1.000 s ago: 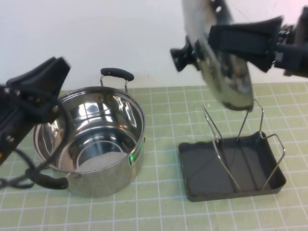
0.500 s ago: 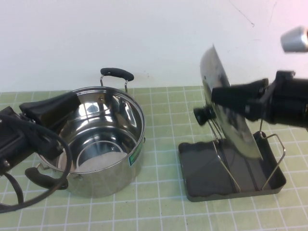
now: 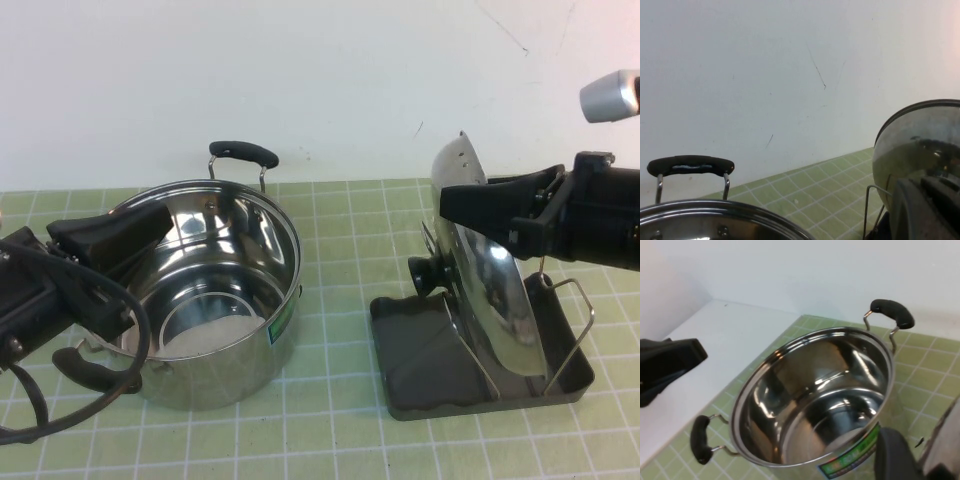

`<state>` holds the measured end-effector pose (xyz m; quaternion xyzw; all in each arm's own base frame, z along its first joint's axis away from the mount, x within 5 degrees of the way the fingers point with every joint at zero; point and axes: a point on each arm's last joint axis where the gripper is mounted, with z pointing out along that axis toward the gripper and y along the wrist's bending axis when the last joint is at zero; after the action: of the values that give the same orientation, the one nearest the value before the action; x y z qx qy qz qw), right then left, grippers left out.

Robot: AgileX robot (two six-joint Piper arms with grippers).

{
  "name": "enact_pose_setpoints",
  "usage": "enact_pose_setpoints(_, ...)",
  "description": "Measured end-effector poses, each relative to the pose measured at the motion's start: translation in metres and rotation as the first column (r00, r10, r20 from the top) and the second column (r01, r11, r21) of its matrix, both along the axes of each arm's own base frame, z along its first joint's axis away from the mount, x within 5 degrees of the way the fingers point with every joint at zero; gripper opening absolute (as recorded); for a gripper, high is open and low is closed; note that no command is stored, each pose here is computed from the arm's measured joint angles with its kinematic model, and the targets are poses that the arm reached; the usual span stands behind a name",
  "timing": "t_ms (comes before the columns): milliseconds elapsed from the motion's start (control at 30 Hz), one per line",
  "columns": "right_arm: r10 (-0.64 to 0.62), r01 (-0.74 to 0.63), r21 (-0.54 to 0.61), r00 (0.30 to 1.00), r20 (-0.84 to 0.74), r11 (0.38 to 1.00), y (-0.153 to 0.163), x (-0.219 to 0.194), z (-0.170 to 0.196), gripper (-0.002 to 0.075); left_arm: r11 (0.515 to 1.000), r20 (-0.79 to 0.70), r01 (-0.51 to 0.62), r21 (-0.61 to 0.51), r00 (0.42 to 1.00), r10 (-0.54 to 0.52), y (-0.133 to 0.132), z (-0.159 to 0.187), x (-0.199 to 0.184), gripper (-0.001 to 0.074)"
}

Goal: Put pot lid on rack
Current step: Place the pot lid on the pot rack

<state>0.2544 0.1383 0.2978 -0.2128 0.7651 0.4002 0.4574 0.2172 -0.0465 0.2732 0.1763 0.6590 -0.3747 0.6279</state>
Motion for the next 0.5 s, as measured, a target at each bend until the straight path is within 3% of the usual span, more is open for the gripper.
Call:
enact_pose_setpoints(300,-0.051,0.054,-0.064,0.998,0.044,0.996,-0.004,0.005,-0.003,0.0207,1.0,0.035,0.011,0.017,0.999,-0.011,-0.001,0.007,-0.007,0.0002)
enact_pose_setpoints(500,-0.052,0.056,-0.079,0.997,0.054,0.995,-0.005,0.005,-0.003,0.0227,0.99,0.065,-0.005,0.138,0.998,-0.004,-0.003,0.016,-0.022,0.0002)
